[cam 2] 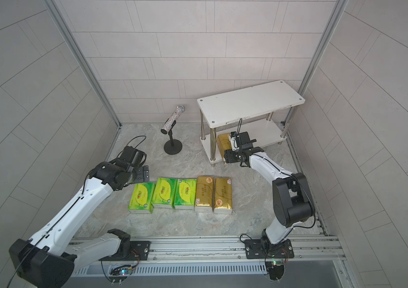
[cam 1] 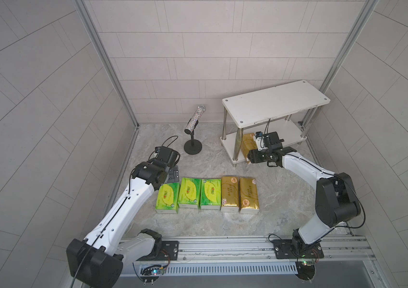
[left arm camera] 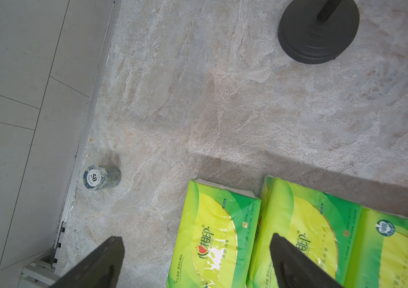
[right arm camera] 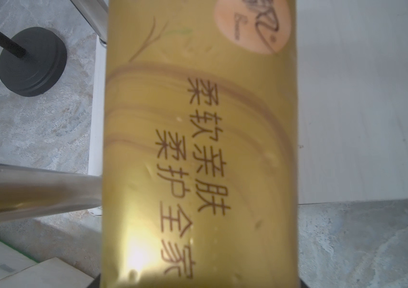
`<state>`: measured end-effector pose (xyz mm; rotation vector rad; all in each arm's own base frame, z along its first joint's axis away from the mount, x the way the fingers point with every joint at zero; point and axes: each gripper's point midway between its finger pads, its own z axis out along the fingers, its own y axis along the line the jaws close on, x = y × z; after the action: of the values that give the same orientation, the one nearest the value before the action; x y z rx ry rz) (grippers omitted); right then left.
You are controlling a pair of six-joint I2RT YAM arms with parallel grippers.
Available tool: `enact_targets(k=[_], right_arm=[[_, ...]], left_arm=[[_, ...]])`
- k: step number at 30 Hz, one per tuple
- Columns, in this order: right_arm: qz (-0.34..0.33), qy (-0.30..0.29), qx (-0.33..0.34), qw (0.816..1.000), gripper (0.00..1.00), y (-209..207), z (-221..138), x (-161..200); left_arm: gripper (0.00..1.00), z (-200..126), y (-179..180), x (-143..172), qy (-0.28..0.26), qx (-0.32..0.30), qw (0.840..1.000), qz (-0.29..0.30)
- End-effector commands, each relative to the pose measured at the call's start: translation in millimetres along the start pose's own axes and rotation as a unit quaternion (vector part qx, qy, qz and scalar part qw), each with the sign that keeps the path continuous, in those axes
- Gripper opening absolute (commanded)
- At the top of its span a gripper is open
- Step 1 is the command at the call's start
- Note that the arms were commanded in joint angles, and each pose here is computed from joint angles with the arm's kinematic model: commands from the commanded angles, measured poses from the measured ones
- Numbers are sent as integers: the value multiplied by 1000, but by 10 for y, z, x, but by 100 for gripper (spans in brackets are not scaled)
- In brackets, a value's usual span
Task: Place the tissue boxes on the shelf by color
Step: Place a box of tissues on the shelf.
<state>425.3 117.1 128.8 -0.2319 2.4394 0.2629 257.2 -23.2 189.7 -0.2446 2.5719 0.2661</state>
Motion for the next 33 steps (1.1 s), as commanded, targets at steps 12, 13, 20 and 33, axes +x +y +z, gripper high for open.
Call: enact_targets(k=[12, 13, 20, 33], right_arm=[[-54, -1, 2, 999, 74, -13, 179, -285], [-55, 0, 1, 998, 74, -12, 194, -286], [-56, 5, -10, 998, 75, 15, 302, -327], [-59, 14, -25, 998, 80, 50, 471, -354]], left_arm=[[100, -45, 34, -51, 1, -17, 1000, 5], [100, -43, 42, -48, 2, -19, 1000, 6], [100, -18, 17, -63, 6, -20, 1000, 9], [100, 28, -29, -92, 15, -22, 999, 20]])
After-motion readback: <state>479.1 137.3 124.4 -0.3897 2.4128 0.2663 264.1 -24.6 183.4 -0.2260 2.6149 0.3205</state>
